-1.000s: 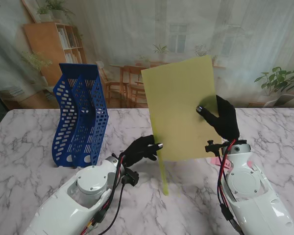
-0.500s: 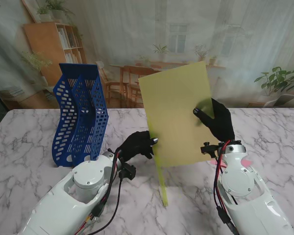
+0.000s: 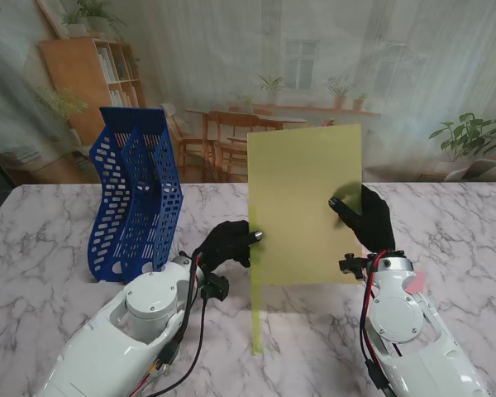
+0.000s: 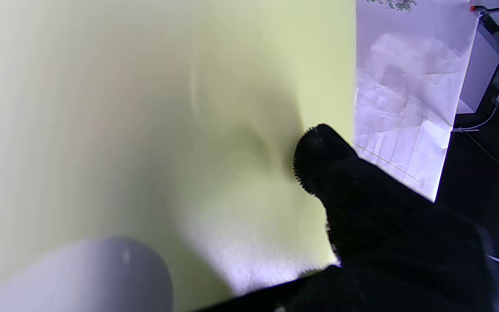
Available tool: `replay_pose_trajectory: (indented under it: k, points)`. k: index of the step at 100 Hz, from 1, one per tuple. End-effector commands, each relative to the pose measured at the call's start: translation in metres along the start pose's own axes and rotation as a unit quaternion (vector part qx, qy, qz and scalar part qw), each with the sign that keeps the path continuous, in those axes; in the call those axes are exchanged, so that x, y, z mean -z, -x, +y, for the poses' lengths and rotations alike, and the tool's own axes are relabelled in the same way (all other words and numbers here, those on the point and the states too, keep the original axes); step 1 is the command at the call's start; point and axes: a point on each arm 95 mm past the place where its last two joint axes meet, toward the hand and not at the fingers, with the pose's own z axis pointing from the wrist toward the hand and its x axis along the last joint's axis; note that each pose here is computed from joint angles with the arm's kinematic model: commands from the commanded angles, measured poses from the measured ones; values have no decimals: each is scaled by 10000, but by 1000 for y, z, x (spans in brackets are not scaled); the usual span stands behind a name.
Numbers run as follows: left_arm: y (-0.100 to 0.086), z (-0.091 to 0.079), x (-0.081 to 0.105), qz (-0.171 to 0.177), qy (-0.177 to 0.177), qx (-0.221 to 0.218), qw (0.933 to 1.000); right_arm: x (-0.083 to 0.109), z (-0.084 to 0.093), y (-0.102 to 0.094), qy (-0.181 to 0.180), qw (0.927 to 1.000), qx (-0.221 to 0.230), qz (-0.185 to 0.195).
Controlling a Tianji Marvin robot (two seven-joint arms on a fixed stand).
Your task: Open the sliding file folder, put the receipt in and insert it into the document holder
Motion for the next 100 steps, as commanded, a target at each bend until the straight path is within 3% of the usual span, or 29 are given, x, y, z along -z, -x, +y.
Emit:
replay_pose_trajectory:
  k: [1, 27, 45, 72, 100]
  points:
    - [-6, 5, -3, 70, 167, 70, 9998, 7, -8, 7, -79, 9998, -90, -148]
    - [-8, 10, -8, 68, 607, 158, 9980, 2, -18, 4, -97, 9996, -231, -97]
    - [-11, 12, -10, 129, 671, 70, 9976, 1, -21, 3, -108, 9995, -297, -94]
    - [-17, 16, -11, 77, 399, 327, 9986, 1, -26, 3, -162, 9996, -223, -99]
    - [-19, 8, -15, -121, -43, -139, 9998, 8, -21, 9, -333, 9991, -46, -265]
